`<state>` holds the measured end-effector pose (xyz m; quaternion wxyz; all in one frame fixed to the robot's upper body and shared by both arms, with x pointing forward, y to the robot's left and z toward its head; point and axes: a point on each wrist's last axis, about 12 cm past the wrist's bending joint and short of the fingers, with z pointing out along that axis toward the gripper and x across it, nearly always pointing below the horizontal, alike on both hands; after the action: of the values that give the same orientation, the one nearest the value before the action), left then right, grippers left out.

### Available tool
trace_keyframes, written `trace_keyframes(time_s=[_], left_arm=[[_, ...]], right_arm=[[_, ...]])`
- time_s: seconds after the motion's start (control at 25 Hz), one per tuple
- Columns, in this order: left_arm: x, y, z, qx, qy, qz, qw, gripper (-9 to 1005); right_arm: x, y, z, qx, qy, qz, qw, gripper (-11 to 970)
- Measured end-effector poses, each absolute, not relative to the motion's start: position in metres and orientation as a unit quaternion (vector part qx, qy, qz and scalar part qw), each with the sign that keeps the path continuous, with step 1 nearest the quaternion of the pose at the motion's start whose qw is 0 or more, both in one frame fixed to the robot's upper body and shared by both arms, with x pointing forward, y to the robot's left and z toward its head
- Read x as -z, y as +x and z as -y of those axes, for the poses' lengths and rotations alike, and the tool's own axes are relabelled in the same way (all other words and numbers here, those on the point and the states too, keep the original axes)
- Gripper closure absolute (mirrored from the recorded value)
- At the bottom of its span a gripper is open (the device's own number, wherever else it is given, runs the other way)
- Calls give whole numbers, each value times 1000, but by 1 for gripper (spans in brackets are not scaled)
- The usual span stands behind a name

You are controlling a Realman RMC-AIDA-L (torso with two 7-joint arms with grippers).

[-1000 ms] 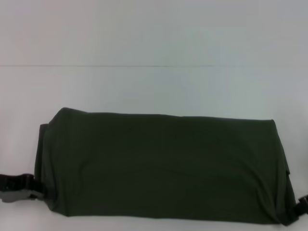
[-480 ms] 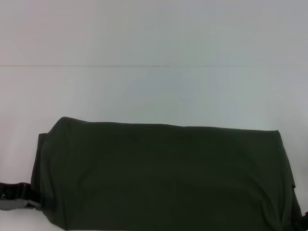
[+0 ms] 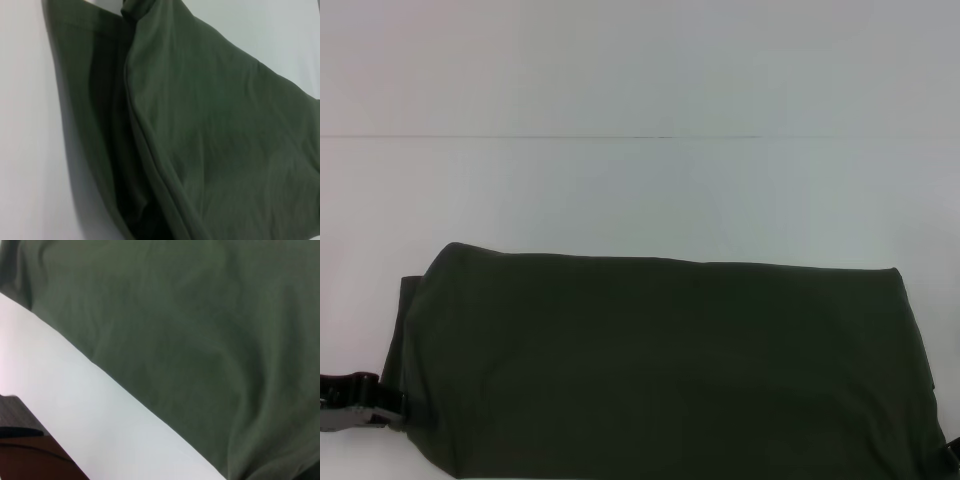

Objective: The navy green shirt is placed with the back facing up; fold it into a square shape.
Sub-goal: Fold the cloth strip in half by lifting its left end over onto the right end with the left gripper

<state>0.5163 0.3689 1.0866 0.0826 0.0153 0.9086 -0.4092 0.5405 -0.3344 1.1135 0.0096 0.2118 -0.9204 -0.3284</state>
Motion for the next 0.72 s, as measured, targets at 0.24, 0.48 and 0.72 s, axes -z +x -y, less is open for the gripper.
trace_keyframes(time_s=[0.24, 0.48, 0.72], left_arm=[[-1086, 516, -369, 408, 12, -909, 83, 943], [-1085, 514, -374, 409, -6, -908, 87, 851], [-1085, 509, -384, 421, -43, -899, 111, 541]], right_arm=[[-1135, 545, 362, 313, 169, 934, -39, 566], [-1164, 553, 370, 362, 183, 899, -164, 340], [-1160, 563, 326, 429, 317, 802, -267, 126]])
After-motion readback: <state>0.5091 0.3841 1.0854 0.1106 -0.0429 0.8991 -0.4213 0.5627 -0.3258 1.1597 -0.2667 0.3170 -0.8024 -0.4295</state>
